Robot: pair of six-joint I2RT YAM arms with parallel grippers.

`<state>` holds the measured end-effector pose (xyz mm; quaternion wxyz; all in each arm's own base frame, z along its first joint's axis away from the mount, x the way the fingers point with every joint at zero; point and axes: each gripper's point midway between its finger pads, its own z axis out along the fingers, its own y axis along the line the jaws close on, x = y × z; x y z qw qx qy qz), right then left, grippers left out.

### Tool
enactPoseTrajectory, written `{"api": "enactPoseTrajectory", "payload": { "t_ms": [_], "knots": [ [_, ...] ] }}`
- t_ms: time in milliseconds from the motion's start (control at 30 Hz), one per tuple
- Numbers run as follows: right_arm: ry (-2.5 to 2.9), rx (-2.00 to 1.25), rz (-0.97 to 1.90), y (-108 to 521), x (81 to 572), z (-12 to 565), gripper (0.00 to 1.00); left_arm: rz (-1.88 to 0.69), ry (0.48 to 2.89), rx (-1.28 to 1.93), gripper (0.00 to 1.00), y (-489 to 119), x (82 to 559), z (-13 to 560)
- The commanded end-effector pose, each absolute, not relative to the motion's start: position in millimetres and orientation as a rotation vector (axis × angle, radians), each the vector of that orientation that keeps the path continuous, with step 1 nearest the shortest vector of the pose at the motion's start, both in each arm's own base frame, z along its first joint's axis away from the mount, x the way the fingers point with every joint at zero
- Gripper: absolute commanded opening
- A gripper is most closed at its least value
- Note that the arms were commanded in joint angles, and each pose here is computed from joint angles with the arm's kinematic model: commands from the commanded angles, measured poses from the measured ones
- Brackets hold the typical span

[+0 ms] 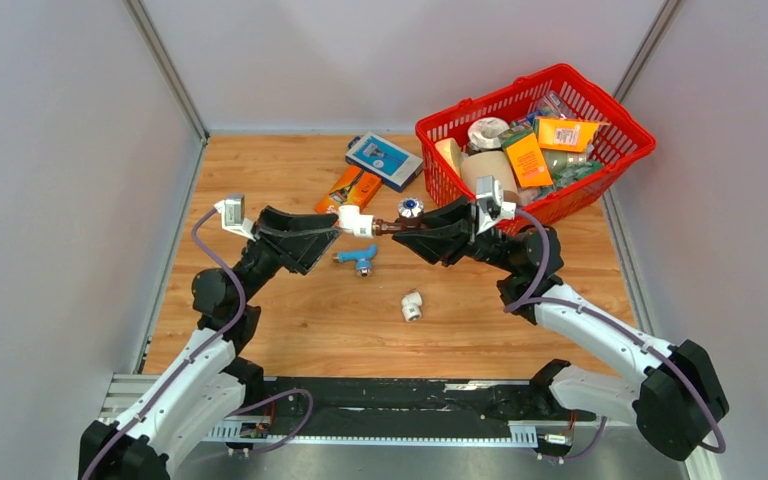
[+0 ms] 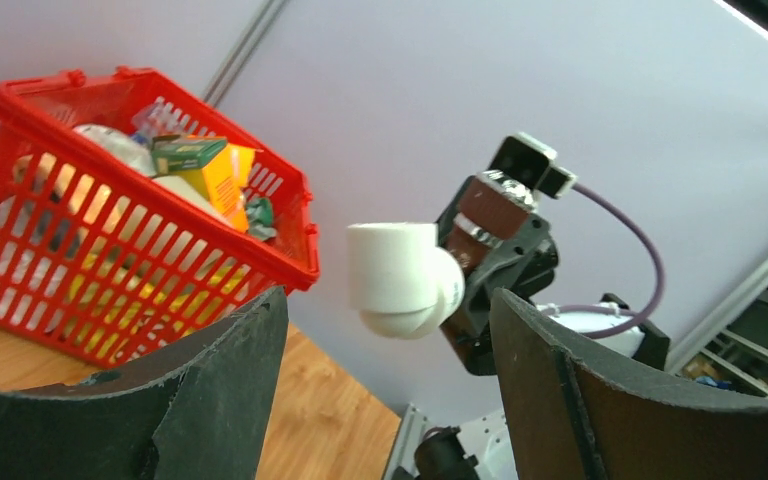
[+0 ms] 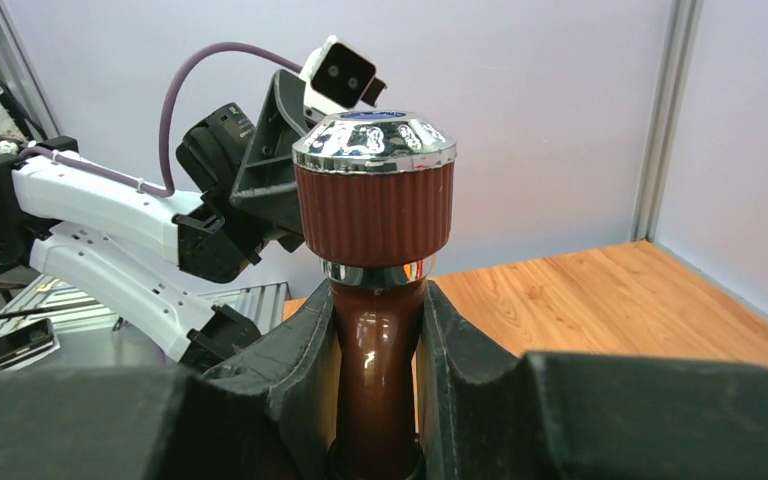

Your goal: Install the water faucets

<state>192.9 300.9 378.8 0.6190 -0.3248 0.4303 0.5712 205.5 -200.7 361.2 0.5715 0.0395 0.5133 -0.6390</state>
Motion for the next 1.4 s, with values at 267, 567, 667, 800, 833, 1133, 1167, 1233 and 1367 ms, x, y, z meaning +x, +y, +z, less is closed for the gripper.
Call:
{"api": "enactPoseTrajectory", "payload": {
  "t_ms": [267,567,667,800,833,1133,1167,1233,1367],
  "knots": [
    [0.844,-0.779,1.384,311,178,408,0.0,-1.599,1.065,0.207,0.74,-206,182,403],
    [0.817,-0.796,1.399,316,175,414,0.0,-1.62,1.093,0.214,0.73,-214,184,396],
    [0.83,-0.796,1.421,320,176,412,0.0,-1.617,1.067,0.246,0.63,-215,181,399],
    [0.898,-0.749,1.488,325,181,407,0.0,-1.568,0.968,0.333,0.18,-214,171,407],
    [0.958,-0.682,1.513,326,190,406,0.0,-1.554,0.938,0.368,0.01,-214,167,409],
    [1.603,-0.114,1.762,347,243,359,0.0,-1.016,0.688,0.776,0.0,-216,157,391],
    [1.663,-0.064,1.792,351,244,352,0.0,-0.983,0.665,0.809,0.0,-216,154,391],
    [1.773,0.01,1.816,358,249,337,0.0,-0.911,0.646,0.887,0.0,-219,154,384],
    [1.801,-0.029,1.788,363,252,325,0.16,-0.905,0.74,0.795,0.0,-213,167,381]
  ]
}}
